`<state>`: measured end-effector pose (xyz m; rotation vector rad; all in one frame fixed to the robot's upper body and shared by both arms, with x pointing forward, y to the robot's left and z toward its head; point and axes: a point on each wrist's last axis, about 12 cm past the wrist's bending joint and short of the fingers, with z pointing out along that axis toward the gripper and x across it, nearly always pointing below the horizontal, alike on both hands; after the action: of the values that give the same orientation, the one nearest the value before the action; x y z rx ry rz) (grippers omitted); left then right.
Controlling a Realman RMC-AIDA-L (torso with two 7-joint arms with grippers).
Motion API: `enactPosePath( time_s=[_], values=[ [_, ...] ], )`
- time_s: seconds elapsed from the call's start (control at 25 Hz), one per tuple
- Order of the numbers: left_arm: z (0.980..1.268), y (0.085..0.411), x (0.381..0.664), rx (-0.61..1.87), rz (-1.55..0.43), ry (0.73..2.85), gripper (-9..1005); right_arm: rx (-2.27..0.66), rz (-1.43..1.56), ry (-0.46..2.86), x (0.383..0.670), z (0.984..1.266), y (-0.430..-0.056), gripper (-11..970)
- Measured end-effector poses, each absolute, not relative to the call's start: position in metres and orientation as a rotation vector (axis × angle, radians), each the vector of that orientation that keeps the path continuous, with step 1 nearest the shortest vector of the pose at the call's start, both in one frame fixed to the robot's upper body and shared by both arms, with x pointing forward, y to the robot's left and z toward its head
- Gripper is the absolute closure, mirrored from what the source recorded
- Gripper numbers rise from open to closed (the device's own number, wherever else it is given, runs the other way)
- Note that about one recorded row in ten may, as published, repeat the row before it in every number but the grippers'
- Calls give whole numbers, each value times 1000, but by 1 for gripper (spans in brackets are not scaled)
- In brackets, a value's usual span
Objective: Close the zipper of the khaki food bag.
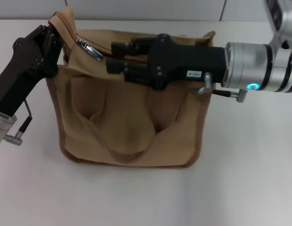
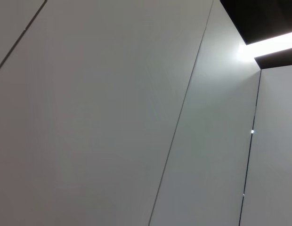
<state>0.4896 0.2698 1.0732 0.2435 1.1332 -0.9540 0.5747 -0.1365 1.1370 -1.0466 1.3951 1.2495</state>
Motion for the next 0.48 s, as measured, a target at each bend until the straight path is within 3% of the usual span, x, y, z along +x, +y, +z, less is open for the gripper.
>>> enactPosePath(
  time_s=[0.48],
  values=[
    [1079,263,497,261,-973,1111,980,-1004,1372,1556,577,1138,-131,458]
  ],
)
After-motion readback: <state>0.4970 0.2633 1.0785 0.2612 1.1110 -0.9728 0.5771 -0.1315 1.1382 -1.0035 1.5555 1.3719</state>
